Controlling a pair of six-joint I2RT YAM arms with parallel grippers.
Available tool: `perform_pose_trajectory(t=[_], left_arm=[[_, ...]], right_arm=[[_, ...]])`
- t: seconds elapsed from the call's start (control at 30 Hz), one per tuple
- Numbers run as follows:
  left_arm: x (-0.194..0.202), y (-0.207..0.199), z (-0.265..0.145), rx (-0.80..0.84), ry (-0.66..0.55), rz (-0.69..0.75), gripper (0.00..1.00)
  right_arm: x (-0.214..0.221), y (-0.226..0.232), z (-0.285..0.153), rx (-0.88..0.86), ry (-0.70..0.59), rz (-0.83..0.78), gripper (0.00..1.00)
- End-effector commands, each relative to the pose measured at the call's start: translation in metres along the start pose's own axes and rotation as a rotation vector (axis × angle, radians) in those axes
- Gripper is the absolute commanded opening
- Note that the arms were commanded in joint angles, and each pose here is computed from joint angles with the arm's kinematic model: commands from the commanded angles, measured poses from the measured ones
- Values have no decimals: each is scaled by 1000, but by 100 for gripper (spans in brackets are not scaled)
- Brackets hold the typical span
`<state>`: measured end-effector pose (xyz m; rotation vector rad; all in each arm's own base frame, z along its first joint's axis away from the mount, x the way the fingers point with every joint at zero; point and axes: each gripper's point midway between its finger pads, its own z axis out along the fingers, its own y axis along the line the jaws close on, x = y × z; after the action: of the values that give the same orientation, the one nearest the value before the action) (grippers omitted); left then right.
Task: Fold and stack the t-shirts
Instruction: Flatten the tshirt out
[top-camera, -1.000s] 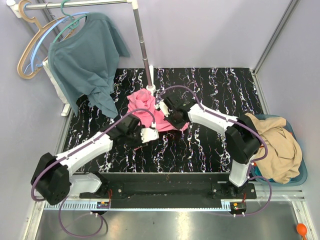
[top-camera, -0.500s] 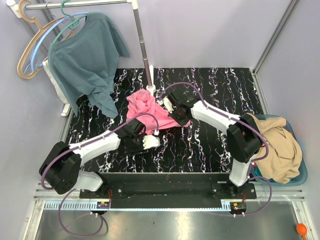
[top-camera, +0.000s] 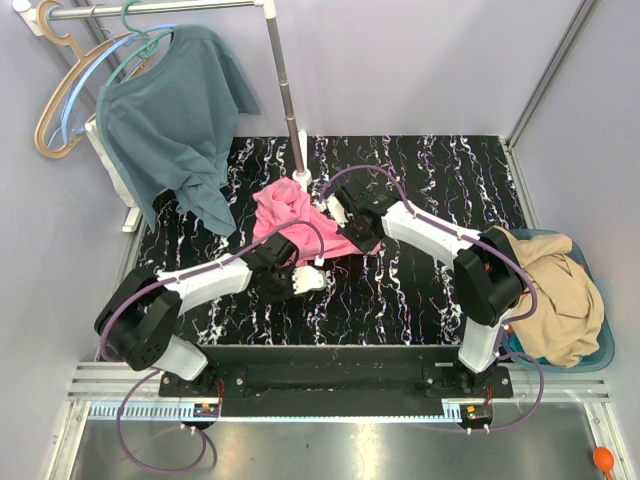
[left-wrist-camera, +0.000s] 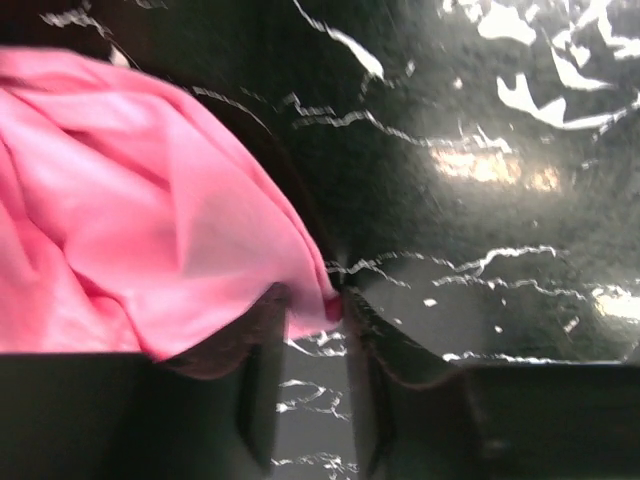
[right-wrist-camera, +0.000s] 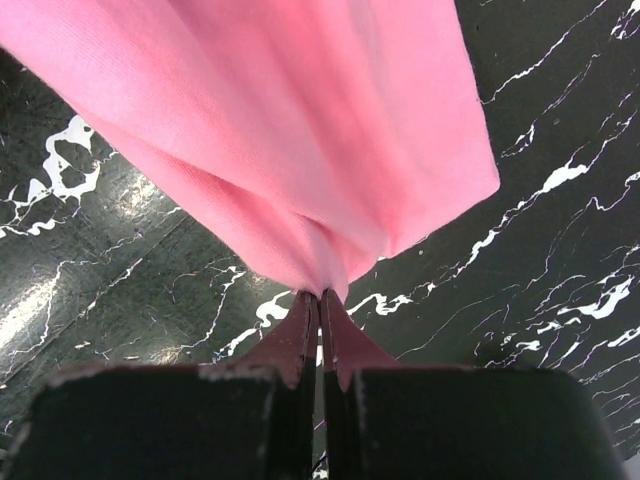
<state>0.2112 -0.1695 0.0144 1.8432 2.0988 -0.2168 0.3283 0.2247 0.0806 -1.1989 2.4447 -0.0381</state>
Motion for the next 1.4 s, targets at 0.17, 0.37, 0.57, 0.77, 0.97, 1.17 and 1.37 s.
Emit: perform_pose_trajectory(t=[0.17,0.37,0.57,0.77,0.97,1.17,1.37], left_arm=[[-12,31,5,-112,-44,-69,0],[-37,104,-100,-502,-193,-165,0],[-84,163,-281,-900,-441,-214,0],[-101,194,-396,-1175,-561,-279,0],[-102,210,-460,-1338,-637,-348,0],[-106,215,-481,-1378,-662,-353,0],[-108,219,-486,-1390,-645,-353,0]], right_arm=[[-6,-22,-42,94,-81,24,0],[-11,-72,-84,246,-160,117,0],[-21,-141,-151,439,-275,221,0],[-35,-194,-220,603,-391,258,0],[-38,-236,-272,723,-461,302,0],[-34,-256,-309,792,-513,326,0],[-30,-248,-317,779,-519,280,0]])
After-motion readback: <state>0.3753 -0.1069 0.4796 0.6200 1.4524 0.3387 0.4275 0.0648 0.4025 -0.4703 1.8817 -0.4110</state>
